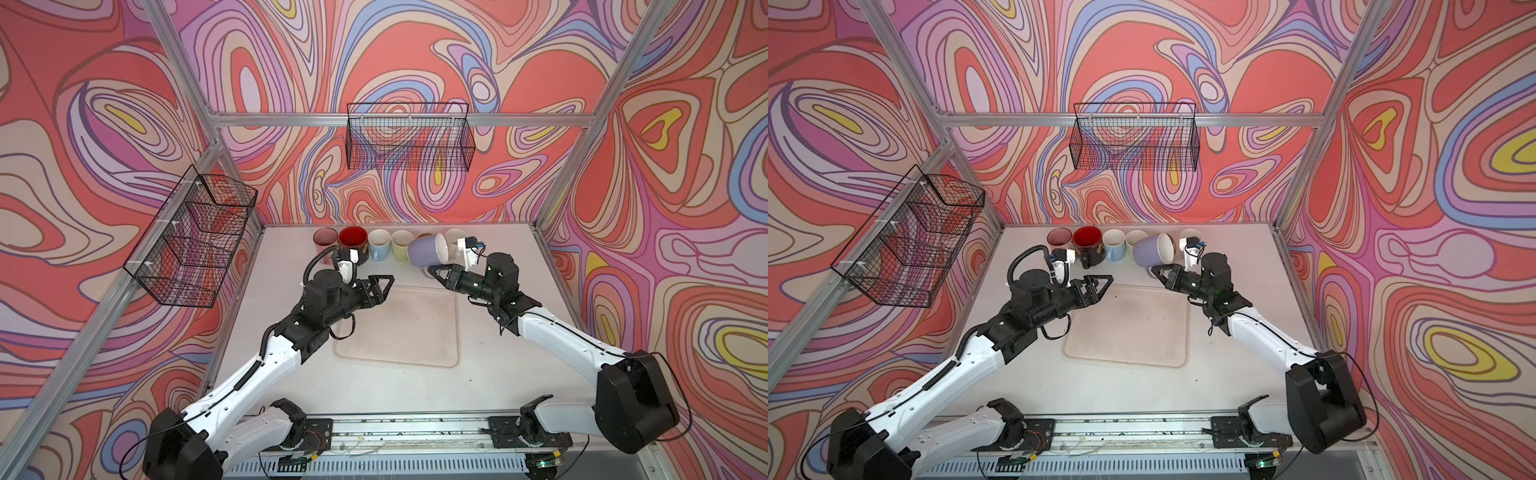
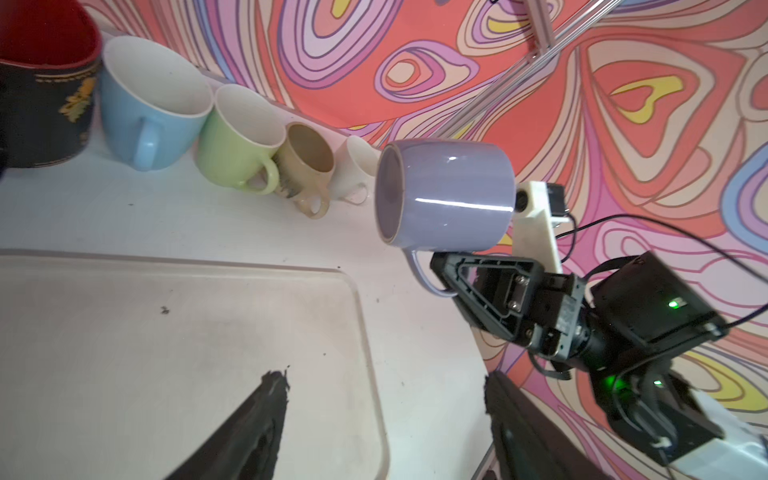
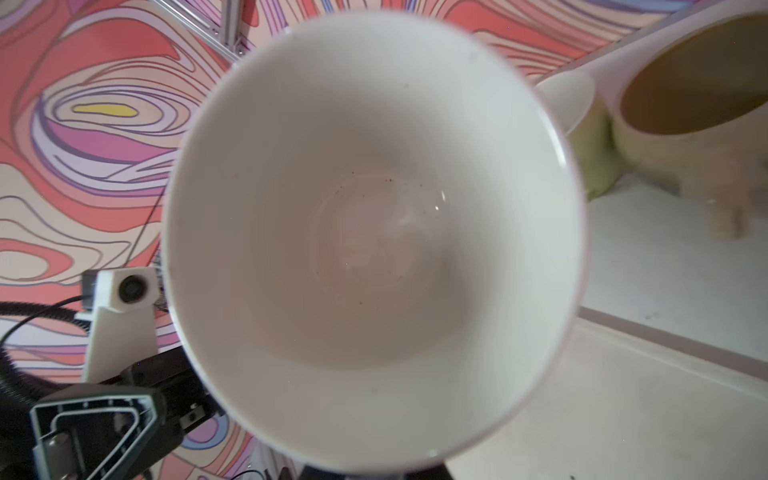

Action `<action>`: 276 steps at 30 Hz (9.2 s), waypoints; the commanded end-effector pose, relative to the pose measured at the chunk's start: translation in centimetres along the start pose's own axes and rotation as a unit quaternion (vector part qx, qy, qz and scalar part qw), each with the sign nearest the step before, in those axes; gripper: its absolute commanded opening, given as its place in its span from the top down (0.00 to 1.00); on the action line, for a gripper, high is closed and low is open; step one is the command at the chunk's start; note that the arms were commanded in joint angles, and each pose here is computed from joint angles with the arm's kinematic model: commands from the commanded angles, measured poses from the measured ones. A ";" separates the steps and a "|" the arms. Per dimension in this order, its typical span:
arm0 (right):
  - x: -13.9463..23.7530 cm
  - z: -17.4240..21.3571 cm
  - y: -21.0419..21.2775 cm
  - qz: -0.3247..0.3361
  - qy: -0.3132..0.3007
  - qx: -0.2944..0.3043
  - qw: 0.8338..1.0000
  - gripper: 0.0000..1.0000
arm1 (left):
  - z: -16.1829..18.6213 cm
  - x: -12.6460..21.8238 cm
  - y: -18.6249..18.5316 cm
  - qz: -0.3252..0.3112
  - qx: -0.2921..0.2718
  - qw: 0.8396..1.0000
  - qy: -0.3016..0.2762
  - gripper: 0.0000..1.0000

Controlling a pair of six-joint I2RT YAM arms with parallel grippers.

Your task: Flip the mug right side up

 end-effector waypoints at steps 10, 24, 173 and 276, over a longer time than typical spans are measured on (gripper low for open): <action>3.4 -1.1 -3.9 0.172 0.007 0.044 0.984 1.00 | -0.7 9.4 3.4 -0.197 -0.121 0.973 -0.001 0.16; 6.4 -3.0 -10.2 0.263 -0.018 0.004 0.965 1.00 | 1.0 10.9 7.8 -0.299 -0.187 0.934 0.054 0.01; 15.8 -1.5 -19.1 0.508 -0.166 0.133 0.834 0.09 | -5.0 9.2 15.3 -0.432 -0.296 0.831 -0.187 0.00; 10.6 0.0 -26.8 0.478 -0.148 0.242 0.831 0.02 | -6.3 2.3 29.4 -0.360 -0.251 0.883 -0.168 0.00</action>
Point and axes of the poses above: each gripper's point midway between its finger pads, its own x axis back along the fingers, its own y axis along the line the jaws close on, z = x × y, the point moved 2 cm from there along x, back along the fingers, and after that the axes turned 7 degrees about x, right-handed, at the moved point
